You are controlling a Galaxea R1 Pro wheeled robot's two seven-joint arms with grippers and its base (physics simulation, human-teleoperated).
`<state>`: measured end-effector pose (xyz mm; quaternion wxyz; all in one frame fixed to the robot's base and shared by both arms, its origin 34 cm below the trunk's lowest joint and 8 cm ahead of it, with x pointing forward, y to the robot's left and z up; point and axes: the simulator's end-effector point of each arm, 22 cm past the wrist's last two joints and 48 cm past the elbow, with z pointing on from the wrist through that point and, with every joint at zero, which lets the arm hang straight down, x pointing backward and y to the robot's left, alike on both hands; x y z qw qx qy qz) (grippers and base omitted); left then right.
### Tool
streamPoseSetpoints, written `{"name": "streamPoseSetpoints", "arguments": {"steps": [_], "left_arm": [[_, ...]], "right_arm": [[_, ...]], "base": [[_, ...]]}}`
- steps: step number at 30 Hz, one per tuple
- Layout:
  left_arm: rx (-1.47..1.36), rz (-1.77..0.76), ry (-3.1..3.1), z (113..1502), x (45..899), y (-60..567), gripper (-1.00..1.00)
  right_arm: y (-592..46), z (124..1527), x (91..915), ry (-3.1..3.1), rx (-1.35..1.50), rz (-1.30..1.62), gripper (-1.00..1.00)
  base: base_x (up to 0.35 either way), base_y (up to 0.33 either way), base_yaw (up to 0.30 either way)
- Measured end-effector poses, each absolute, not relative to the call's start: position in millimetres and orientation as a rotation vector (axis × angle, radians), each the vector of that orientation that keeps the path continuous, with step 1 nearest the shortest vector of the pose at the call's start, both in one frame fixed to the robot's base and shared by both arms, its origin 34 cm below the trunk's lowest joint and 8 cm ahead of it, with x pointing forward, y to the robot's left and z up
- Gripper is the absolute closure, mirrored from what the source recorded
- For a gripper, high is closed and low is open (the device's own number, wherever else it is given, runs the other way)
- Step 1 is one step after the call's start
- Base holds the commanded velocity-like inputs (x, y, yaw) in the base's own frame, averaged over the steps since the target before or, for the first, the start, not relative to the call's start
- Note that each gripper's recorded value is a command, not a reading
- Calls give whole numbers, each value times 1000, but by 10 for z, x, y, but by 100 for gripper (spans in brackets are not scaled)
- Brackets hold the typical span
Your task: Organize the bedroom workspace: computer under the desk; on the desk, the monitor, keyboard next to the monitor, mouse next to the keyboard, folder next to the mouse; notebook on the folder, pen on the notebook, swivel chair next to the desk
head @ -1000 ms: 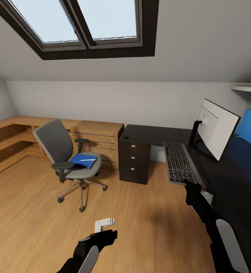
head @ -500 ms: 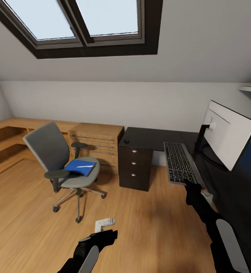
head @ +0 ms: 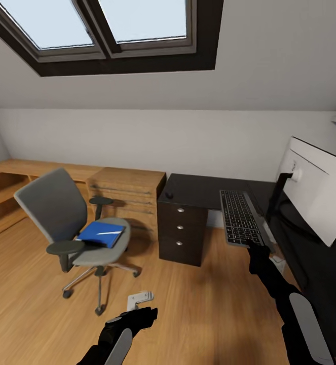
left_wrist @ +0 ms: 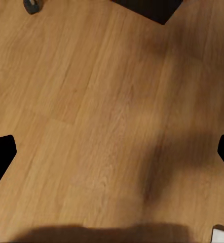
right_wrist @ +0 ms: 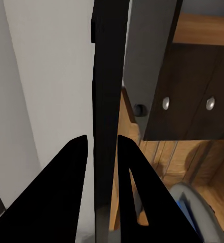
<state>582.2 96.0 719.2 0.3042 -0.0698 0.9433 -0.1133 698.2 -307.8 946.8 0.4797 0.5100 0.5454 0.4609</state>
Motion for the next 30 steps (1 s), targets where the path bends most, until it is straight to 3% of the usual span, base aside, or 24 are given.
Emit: {"name": "streamPoseSetpoints", "arguments": {"steps": [30], "left_arm": [[-183, -299, 2501, 7180, 5819, 956, -100]], "right_arm": [[-3092, 9446, 6982, 1334, 1247, 1118, 100]], "base": [[321, 0, -19]]}}
